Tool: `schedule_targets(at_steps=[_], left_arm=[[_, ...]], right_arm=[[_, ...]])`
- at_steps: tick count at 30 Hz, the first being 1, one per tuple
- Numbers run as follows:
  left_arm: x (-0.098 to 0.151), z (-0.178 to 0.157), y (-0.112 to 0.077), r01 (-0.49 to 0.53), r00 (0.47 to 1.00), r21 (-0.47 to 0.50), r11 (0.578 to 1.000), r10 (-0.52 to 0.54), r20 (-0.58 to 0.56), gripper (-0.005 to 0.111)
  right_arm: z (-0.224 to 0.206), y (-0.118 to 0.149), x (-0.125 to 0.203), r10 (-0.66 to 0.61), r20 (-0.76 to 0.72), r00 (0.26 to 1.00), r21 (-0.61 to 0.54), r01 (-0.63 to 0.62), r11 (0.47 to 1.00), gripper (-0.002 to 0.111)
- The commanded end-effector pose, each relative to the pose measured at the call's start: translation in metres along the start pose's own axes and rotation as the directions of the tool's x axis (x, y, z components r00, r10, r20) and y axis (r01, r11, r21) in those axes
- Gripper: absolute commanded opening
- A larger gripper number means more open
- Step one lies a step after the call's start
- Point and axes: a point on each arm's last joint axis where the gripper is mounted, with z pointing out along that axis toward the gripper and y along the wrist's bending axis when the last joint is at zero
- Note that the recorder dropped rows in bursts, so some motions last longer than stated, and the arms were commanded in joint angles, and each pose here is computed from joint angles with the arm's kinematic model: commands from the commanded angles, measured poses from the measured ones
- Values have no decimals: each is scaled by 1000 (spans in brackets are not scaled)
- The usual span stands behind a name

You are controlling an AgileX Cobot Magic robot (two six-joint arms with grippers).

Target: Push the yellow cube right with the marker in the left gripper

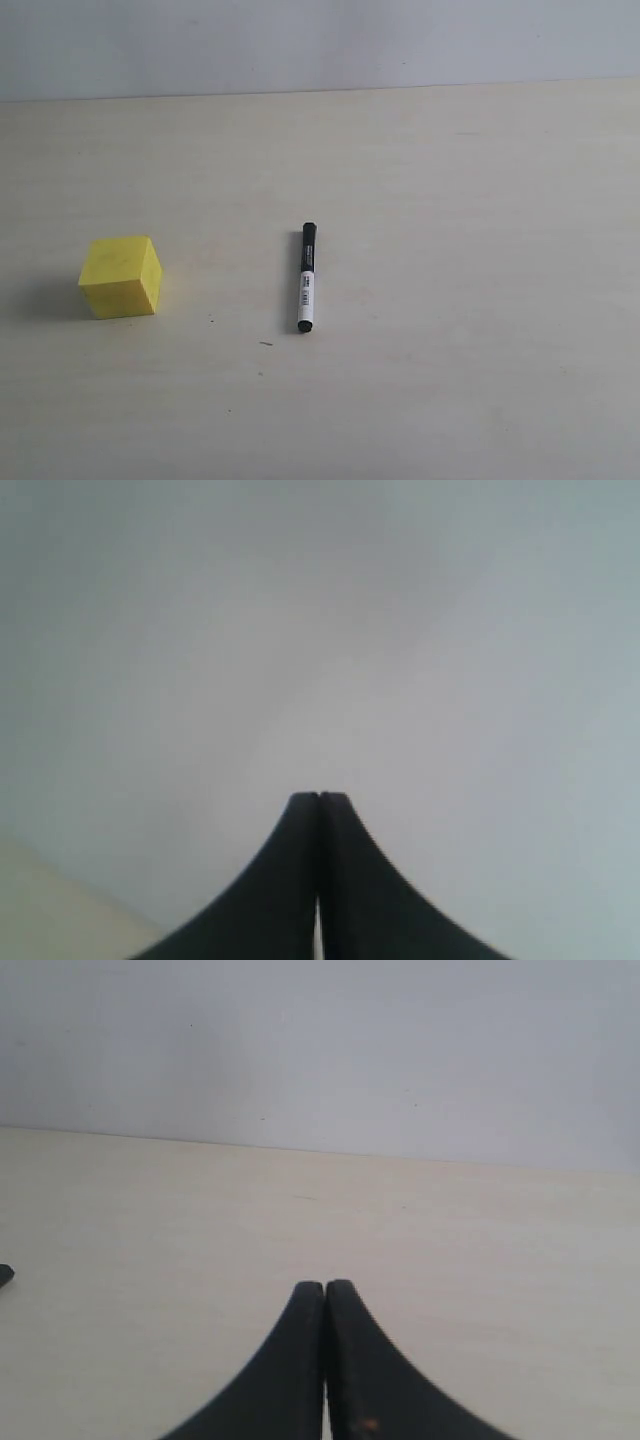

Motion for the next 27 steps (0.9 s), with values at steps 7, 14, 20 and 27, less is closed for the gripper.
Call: schedule_targets(at_steps=[7, 14, 20, 27], left_arm=[[-57, 100, -53, -240, 932, -90, 967, 204, -300, 0], [-4, 183, -39, -442, 307, -124, 888, 20, -952, 0], [61, 203, -69, -426, -13, -2, 905, -9, -1000, 0], [145, 198, -128, -384, -212, 164, 909, 86, -973, 0]], right_arm=[[0, 0, 0, 2, 11, 1000, 5, -2, 1000, 0], [0, 0, 0, 2, 11, 1000, 5, -2, 1000, 0], [0, 0, 0, 2, 11, 1000, 5, -2, 1000, 0], [0, 0, 0, 2, 11, 1000, 5, -2, 1000, 0]])
